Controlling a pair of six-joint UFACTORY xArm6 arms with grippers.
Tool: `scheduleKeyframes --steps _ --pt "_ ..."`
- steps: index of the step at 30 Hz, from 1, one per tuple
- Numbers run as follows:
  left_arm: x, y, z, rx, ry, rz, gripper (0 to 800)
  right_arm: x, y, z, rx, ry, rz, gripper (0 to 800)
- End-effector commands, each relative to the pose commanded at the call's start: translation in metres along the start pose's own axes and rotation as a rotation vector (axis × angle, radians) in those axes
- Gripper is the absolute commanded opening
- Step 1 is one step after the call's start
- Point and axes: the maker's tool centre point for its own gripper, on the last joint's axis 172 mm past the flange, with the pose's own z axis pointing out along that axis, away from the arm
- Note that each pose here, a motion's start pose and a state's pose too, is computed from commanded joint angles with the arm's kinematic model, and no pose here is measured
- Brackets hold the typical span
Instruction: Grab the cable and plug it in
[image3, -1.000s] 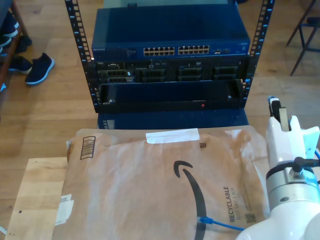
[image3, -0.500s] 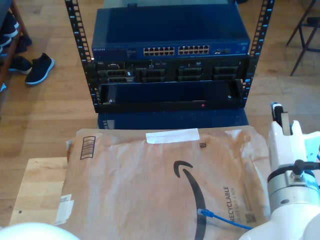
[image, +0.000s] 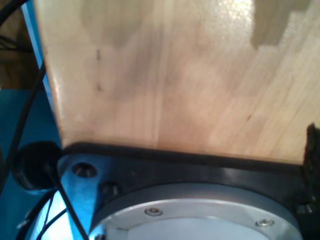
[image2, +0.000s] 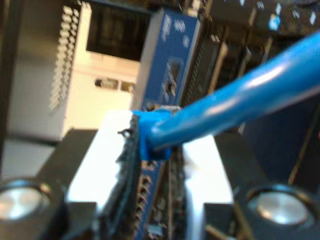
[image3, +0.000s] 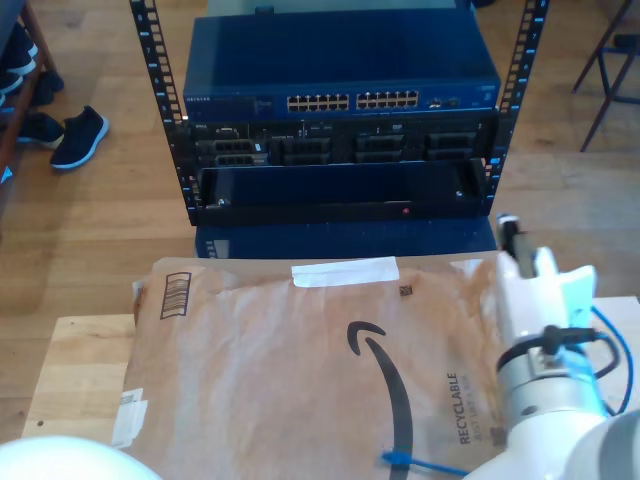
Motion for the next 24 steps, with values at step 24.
scheduleKeyframes --steps 24 --pt "0.001 0.0 -0.001 0.0 0.002 0.0 800 -0.083 -0.02 0.017 -0.036 -0.099 0.088 0"
